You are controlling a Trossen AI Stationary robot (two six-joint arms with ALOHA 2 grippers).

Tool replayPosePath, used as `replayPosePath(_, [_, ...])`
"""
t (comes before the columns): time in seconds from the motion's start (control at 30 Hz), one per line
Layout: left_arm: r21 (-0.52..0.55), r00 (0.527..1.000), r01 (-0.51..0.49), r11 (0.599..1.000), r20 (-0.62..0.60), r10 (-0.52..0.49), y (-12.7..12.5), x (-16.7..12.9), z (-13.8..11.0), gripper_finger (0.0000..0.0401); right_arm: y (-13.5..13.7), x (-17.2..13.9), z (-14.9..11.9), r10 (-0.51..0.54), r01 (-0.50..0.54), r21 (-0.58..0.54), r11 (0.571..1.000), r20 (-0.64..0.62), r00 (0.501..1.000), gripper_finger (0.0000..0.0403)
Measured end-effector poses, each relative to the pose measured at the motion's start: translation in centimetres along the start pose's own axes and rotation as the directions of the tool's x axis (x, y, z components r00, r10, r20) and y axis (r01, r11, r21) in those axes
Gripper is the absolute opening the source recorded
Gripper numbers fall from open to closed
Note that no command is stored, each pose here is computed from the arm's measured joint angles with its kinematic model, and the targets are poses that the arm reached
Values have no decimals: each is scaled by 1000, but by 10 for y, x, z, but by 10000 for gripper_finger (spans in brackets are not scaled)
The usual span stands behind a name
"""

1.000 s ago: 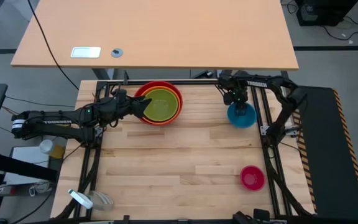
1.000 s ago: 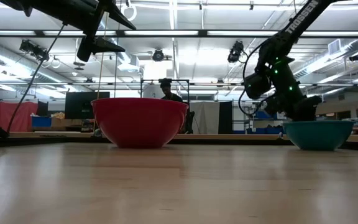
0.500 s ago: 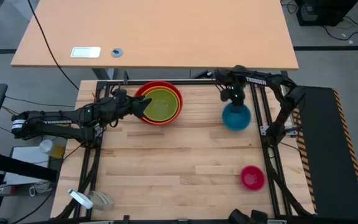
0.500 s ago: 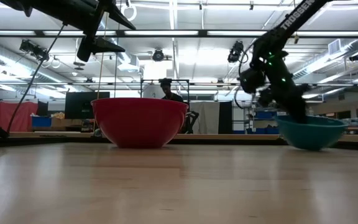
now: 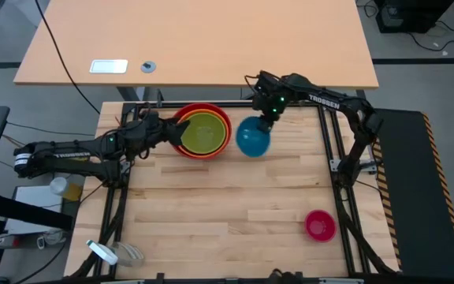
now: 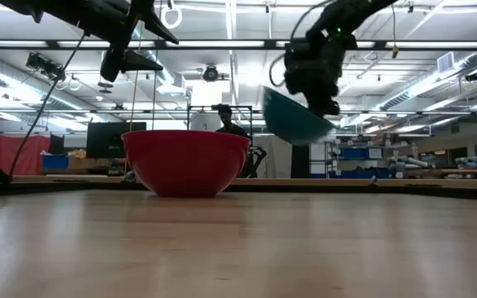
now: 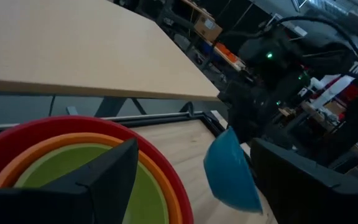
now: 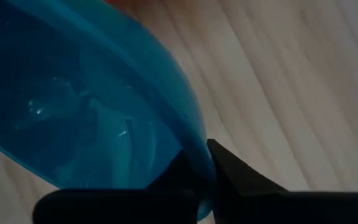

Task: Nest bowls inside each other
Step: Stack the blue bowl on top of the green bowl

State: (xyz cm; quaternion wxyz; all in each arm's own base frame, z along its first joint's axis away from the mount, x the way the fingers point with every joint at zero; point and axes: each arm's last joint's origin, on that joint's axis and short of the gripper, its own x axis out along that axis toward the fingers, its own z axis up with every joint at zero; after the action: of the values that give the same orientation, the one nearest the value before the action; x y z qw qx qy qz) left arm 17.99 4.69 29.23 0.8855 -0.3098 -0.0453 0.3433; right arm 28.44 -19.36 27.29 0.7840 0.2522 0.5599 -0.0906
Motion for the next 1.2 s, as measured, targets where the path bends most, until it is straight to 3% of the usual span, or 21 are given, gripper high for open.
replayPosePath(0.3, [40,998,39,998,54,-41,1,-17,14,314,47,3,30,92,-103,36,994,238,967,28])
replayPosePath(0.67, [36,995,46,998,84,-49,4,-30,22,314,71,1,62,102,-177,88,980,540,835,27])
replayPosePath(0.87, [27,995,51,998,88,-53,4,-30,22,314,75,27,87,94,-164,107,981,479,873,27])
replayPosePath(1.03, [30,995,51,998,81,-54,4,-30,22,314,71,45,113,-44,-8,126,992,406,913,27])
replayPosePath(1.2, [17,995,59,998,78,-60,3,-30,22,314,51,76,125,-86,43,137,990,329,940,27])
